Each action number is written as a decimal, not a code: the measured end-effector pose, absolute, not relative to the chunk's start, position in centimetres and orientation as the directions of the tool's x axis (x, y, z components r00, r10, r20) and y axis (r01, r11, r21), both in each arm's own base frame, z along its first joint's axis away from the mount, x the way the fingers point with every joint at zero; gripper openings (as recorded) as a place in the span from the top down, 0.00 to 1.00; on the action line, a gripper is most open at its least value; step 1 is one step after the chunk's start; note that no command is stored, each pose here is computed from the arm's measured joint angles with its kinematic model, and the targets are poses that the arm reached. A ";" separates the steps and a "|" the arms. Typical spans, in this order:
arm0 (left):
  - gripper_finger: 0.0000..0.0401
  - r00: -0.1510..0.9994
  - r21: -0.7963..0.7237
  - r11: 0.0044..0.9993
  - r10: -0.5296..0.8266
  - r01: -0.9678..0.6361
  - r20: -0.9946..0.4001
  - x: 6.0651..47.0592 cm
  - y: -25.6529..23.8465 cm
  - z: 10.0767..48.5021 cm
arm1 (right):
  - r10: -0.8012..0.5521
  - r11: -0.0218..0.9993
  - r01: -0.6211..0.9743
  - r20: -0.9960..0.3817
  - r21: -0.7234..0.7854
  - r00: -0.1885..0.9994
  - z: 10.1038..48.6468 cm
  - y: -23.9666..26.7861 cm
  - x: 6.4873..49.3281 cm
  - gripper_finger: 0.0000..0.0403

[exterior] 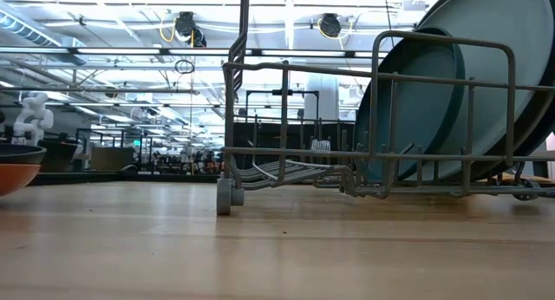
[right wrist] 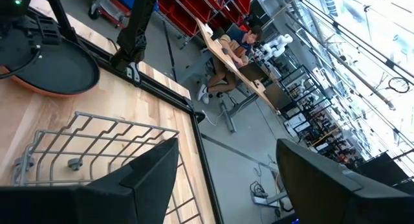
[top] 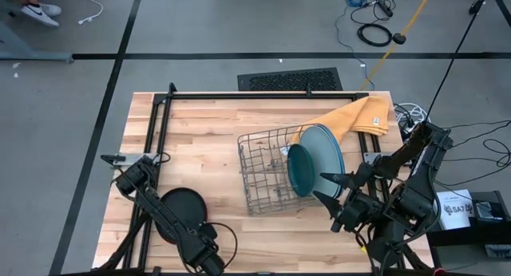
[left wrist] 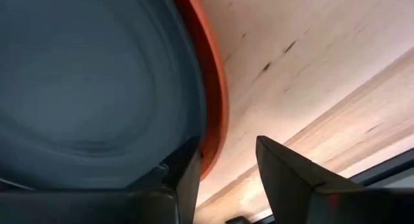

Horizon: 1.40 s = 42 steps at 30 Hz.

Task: Sort dishes
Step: Put the black plate into the green dish rack

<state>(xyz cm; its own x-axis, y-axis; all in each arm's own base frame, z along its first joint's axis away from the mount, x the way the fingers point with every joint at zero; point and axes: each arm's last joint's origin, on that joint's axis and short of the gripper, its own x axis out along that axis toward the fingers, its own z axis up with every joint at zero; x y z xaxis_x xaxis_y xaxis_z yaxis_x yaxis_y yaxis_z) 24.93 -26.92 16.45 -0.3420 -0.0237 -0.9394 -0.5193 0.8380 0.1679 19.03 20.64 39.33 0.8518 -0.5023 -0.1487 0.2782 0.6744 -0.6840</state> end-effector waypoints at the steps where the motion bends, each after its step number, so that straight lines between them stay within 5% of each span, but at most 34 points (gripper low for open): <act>1: 0.64 -0.345 0.173 0.838 -0.020 -0.518 -0.938 24.9 -26.9 16.5 | -0.503 0.674 0.279 -0.149 -0.684 0.852 39.3 20.6 19.0 0.37; 9: 0.96 -0.333 0.182 0.850 0.008 -0.495 -0.943 25.1 -26.6 16.5 | -0.507 0.673 0.282 -0.149 -0.684 0.849 39.3 20.5 19.2 0.37; 21: 0.99 -0.257 0.173 0.849 0.046 -0.498 -0.965 26.7 -26.4 19.5 | -0.508 0.672 0.283 -0.148 -0.684 0.849 39.3 20.5 19.2 0.37; 28: 1.00 -0.047 0.125 0.877 0.117 -0.464 -0.992 28.4 -26.4 21.2 | -0.515 0.669 0.287 -0.149 -0.686 0.844 39.3 20.4 19.3 0.37; 33: 0.92 0.029 0.134 0.882 0.165 -0.452 -0.986 28.8 -26.3 20.9 | -0.517 0.668 0.289 -0.149 -0.686 0.843 39.3 20.3 19.4 0.37; 42: 0.61 0.068 0.141 0.881 0.191 -0.452 -0.979 28.9 -26.2 20.0 | -0.515 0.670 0.285 -0.152 -0.686 0.844 39.3 20.3 19.4 0.37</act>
